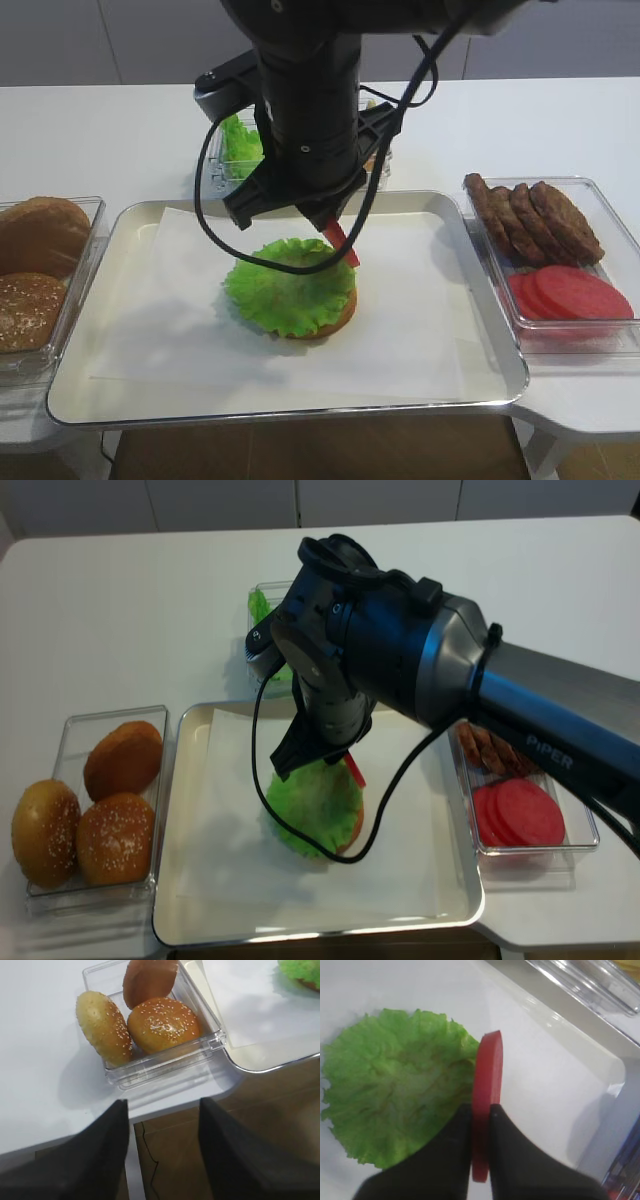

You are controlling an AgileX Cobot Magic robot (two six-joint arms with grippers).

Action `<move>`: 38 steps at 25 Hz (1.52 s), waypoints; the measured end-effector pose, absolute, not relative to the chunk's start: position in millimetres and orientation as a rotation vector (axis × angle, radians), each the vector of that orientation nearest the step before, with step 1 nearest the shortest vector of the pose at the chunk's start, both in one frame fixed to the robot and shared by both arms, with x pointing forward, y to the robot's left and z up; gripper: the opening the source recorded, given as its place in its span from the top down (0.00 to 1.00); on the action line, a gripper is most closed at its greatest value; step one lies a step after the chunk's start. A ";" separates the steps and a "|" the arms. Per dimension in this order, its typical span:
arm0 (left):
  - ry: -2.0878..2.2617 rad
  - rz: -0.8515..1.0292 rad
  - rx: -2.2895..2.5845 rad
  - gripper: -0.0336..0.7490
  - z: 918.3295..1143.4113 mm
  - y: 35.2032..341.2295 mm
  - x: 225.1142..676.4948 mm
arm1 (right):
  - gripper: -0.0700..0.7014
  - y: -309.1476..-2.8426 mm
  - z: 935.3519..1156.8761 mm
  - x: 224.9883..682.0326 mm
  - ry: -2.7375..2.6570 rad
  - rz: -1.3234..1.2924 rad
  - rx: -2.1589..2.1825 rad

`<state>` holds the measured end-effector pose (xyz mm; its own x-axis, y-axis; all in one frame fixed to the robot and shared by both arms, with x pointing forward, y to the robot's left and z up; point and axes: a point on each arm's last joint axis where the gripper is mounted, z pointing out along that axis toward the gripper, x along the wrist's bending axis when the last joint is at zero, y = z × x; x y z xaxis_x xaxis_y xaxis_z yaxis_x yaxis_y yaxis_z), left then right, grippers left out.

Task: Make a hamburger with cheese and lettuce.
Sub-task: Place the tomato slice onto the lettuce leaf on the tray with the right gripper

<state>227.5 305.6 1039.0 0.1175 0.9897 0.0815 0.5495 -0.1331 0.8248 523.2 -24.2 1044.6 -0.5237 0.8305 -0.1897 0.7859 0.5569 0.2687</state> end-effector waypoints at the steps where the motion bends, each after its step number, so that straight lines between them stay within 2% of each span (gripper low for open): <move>1: 1.499 0.885 1.763 0.52 1039.0 305.6 227.5 | 0.81 -24.2 1044.6 523.2 2.500 0.215 1.336; 25: 1.499 0.885 1.763 0.52 1039.0 305.6 227.5 | 0.76 -23.1 1044.1 521.7 2.523 0.218 1.337; 29: 1.499 0.885 1.763 0.52 1039.0 305.6 227.5 | 0.69 -22.8 1044.0 521.3 2.530 0.219 1.335; 34: 1.499 0.885 1.763 0.52 1039.0 305.6 227.5 | 0.56 -22.1 1043.7 520.5 2.539 0.224 1.342; 38: 1.499 0.885 1.763 0.52 1039.0 305.6 227.5 | 0.51 -20.8 1043.3 519.0 2.557 0.232 1.353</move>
<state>227.5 305.6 1039.0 0.1175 0.9897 0.0815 0.5495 -0.1331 0.8248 519.0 -20.8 1043.3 -0.5430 0.8287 -0.1356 0.7907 0.5590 0.2496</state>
